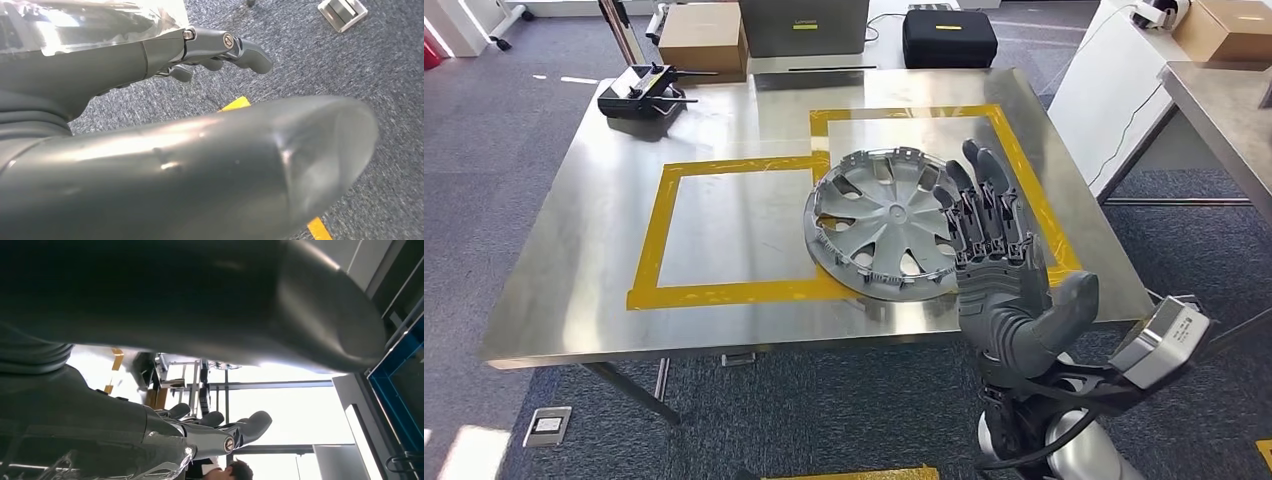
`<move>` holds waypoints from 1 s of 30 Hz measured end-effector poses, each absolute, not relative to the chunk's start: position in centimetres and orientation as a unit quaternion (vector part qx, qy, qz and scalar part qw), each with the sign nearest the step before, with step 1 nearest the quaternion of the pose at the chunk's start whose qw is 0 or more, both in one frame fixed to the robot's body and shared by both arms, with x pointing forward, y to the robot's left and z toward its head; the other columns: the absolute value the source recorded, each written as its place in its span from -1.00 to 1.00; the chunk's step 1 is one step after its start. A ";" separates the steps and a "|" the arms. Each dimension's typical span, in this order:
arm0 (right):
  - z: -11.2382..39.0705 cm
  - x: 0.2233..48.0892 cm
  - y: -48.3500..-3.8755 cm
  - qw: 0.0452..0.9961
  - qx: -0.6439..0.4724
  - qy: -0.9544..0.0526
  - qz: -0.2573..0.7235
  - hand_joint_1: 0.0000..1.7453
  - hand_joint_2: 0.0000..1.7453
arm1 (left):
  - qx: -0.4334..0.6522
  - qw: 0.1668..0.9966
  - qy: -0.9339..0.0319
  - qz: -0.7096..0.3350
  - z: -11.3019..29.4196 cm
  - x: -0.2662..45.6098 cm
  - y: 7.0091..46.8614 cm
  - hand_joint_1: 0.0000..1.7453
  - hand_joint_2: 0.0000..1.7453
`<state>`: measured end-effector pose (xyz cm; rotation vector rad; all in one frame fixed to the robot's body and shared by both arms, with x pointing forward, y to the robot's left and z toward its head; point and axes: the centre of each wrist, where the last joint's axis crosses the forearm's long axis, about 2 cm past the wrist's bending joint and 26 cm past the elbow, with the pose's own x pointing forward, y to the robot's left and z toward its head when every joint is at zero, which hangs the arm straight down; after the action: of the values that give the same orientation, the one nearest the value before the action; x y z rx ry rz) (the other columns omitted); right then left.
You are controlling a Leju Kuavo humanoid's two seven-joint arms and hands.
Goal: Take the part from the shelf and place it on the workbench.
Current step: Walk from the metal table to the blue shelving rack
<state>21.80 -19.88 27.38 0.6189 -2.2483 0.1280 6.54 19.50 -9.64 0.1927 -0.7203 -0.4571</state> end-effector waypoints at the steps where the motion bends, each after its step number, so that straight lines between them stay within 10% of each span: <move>1: 27.4 21.8 -19.9 0.392 0.244 -0.886 0.050 -1.00 -1.00 | 0.093 0.906 -0.349 -0.221 -9.6 6.5 19.5 -1.00 -1.00; 30: 27.2 21.7 -19.8 0.394 0.246 -0.884 0.049 -1.00 -1.00 | 0.094 0.908 -0.346 -0.218 -9.7 6.4 19.5 -1.00 -1.00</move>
<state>21.65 -19.82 27.19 0.6242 -2.2429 0.1254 6.40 19.53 -9.67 0.1947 -0.7137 -0.4502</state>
